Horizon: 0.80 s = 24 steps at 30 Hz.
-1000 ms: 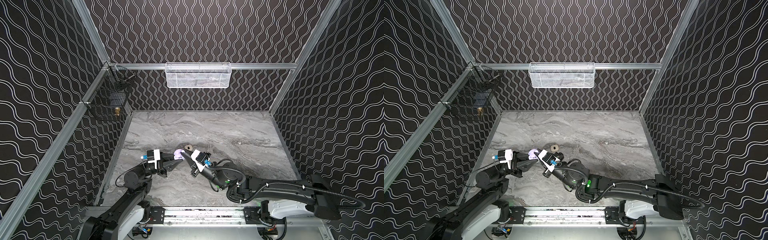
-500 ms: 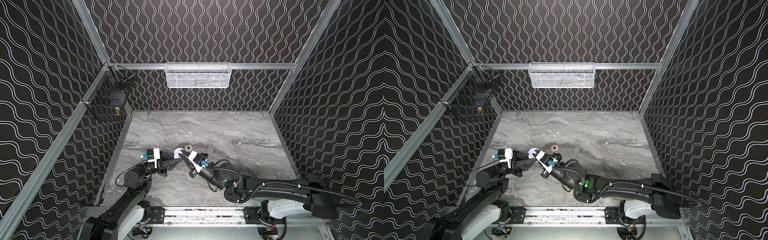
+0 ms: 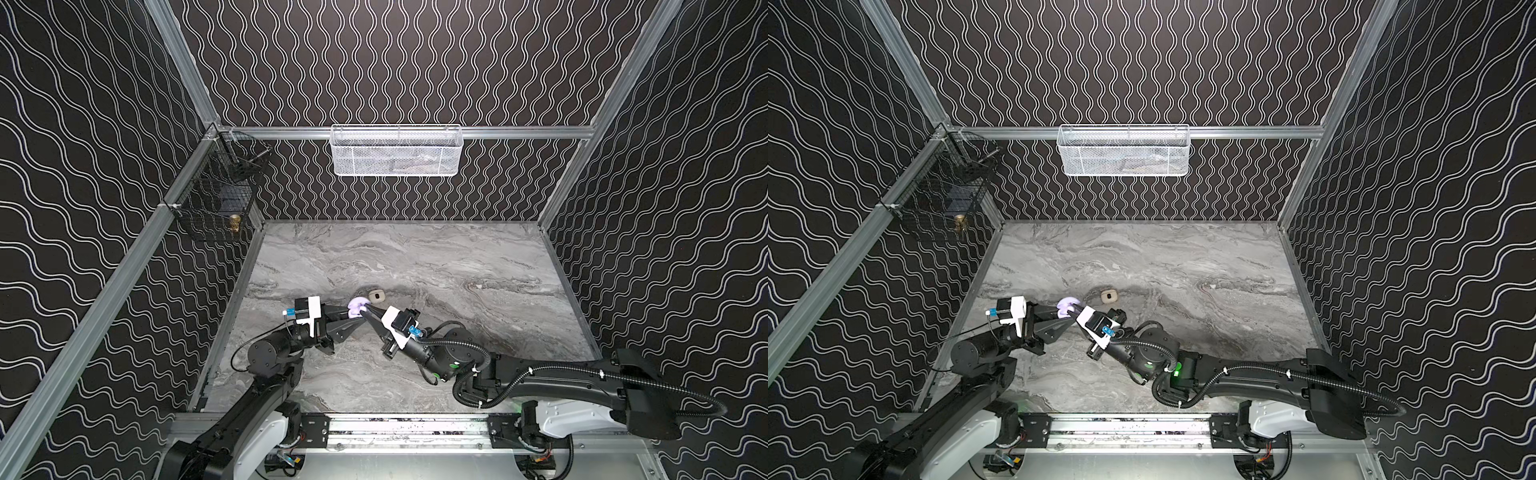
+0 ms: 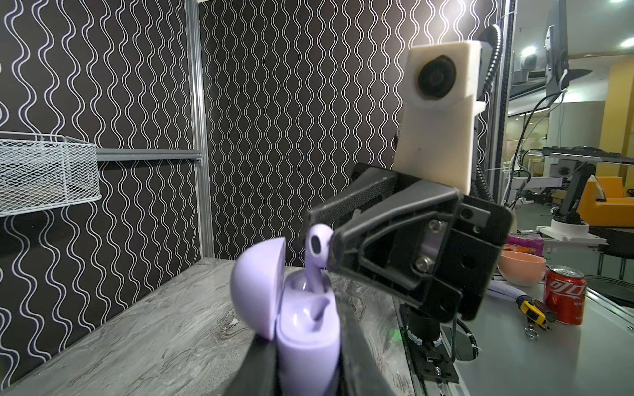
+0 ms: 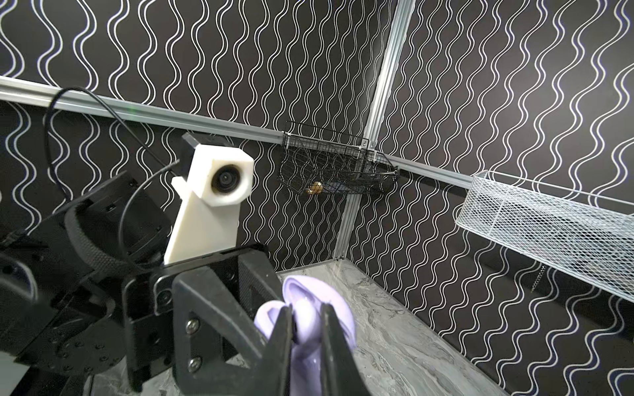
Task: Insert the wireless bluetooth earbuds into the charging case
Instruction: 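Lower the lilac earbud into the open case slot with the right gripper, then open the right gripper and draw it back from the case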
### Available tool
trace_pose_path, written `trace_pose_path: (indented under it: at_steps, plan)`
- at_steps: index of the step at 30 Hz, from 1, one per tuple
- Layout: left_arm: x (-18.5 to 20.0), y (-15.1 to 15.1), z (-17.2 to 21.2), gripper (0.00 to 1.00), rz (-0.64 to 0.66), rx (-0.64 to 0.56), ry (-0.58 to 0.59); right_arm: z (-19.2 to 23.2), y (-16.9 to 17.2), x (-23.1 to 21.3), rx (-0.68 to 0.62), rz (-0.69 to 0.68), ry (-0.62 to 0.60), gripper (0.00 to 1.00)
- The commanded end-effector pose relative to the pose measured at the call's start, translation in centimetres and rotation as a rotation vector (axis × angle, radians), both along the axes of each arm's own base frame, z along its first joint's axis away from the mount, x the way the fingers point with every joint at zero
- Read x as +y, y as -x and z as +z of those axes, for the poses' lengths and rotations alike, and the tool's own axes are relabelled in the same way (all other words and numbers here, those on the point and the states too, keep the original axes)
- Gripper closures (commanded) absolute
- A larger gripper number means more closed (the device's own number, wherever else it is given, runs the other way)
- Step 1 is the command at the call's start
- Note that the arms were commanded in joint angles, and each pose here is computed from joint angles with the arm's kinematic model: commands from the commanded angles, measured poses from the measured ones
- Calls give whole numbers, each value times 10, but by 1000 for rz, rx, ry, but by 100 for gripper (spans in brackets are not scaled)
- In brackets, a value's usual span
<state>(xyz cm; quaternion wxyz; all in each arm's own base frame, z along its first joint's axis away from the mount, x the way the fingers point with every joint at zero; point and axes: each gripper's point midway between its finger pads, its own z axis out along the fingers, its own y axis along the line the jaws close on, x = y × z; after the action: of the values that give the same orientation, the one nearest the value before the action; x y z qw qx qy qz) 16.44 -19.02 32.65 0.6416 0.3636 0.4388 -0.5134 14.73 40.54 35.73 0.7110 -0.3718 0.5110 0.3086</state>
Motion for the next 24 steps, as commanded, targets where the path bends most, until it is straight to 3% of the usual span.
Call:
trace_pose_path:
  at_steps: [1, 15, 24]
  plan:
    - [2, -1, 7, 100, 21, -30, 18, 2, 8, 5, -15, 48, -2, 88]
    - [3, 1, 7, 100, 17, -31, 23, -4, 8, 7, 6, 58, 7, 72]
    - [4, 1, 6, 100, 29, -32, 27, 4, 4, -7, 11, 17, -29, 44]
